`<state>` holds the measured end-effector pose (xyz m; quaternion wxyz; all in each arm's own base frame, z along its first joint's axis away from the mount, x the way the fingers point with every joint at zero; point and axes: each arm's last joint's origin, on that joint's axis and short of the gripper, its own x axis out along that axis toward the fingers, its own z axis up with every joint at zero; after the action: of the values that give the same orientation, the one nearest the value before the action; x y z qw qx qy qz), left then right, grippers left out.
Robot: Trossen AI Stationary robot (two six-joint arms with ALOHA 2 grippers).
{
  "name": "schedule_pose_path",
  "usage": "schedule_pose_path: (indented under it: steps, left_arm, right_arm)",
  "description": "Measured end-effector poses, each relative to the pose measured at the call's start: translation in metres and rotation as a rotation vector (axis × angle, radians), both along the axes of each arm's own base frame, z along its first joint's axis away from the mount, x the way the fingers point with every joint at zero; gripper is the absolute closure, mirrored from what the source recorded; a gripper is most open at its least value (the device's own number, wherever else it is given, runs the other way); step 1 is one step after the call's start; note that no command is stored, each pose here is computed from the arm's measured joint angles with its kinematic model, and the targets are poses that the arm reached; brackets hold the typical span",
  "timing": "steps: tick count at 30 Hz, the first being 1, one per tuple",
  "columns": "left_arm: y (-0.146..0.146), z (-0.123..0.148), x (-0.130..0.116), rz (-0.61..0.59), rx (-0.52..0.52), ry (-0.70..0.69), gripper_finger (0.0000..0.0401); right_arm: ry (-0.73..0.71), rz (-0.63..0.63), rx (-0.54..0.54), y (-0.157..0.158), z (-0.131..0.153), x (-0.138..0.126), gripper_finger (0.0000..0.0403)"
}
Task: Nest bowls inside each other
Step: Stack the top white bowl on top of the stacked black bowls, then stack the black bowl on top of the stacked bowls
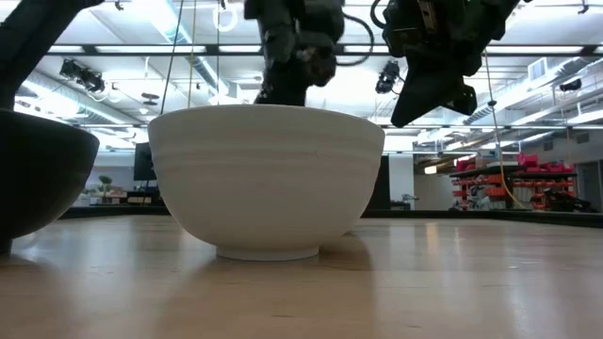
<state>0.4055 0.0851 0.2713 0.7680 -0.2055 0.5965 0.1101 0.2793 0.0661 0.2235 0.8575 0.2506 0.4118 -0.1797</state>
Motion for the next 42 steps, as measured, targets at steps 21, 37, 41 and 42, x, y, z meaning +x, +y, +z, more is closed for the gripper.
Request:
schedule_pose_path:
  steps: [21,37,41,42]
  left_arm:
    - [0.013,-0.047,0.016,0.013,-0.045,0.097,0.0369]
    - [0.003,0.03,-0.008,-0.07,0.027,0.125,0.0384]
    - [-0.009,0.044,-0.022,-0.075,0.061,0.179,0.0369]
    - [-0.013,0.047,-0.025,-0.072,0.067,0.193,0.0366]
  right_arm:
    - [-0.009,0.01,0.011,0.006,0.001,-0.001,0.0402]
    - [-0.004,0.028,0.063,0.011,0.001,-0.002,0.039]
    - [0.008,0.041,0.053,0.012,0.0,-0.003,0.0389]
    - [0.013,0.052,0.044,0.012,0.0,-0.004,0.0389]
